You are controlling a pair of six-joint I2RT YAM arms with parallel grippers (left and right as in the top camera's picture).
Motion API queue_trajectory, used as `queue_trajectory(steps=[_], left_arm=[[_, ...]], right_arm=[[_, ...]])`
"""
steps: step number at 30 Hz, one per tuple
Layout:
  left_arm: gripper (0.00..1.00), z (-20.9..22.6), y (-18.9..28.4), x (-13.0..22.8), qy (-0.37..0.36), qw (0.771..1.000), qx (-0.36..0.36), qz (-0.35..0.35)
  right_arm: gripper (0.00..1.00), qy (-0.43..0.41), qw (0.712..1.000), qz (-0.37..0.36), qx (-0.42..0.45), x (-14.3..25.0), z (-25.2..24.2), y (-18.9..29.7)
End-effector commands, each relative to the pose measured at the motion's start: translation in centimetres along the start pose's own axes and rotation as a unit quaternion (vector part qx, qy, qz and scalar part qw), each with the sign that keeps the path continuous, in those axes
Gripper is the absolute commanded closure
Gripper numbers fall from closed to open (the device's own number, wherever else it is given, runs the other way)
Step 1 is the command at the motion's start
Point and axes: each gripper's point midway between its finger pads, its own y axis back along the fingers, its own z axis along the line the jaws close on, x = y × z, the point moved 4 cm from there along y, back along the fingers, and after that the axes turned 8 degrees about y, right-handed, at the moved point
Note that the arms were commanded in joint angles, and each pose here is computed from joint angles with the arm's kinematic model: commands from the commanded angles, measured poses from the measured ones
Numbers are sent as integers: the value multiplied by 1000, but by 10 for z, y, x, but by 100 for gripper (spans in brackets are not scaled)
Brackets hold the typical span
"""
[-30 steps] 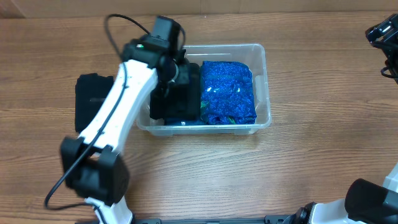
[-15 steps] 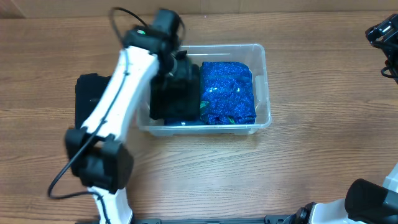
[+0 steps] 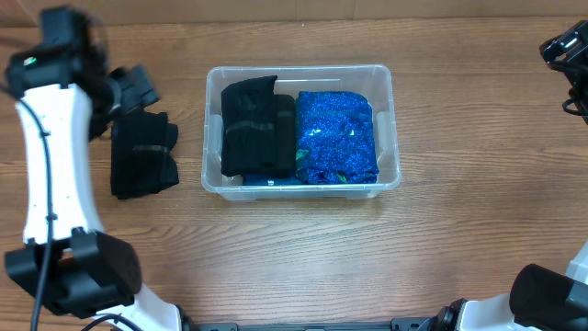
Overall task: Pack container
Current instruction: 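Return the left gripper to the black cloth stack and grasp a piece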
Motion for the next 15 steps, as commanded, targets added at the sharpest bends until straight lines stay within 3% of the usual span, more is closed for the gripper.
queue_trajectory(steps=[1, 7, 15], left_arm=[[0, 56, -42, -3, 33, 998, 18, 46], [3, 103, -102, 9, 49, 995, 60, 62], [7, 110, -145, 35, 32, 996, 63, 59]], right_arm=[[0, -1, 1000, -8, -6, -1, 2, 6], [0, -1, 1000, -8, -6, -1, 2, 6], [0, -1, 1000, -8, -6, -1, 2, 6]])
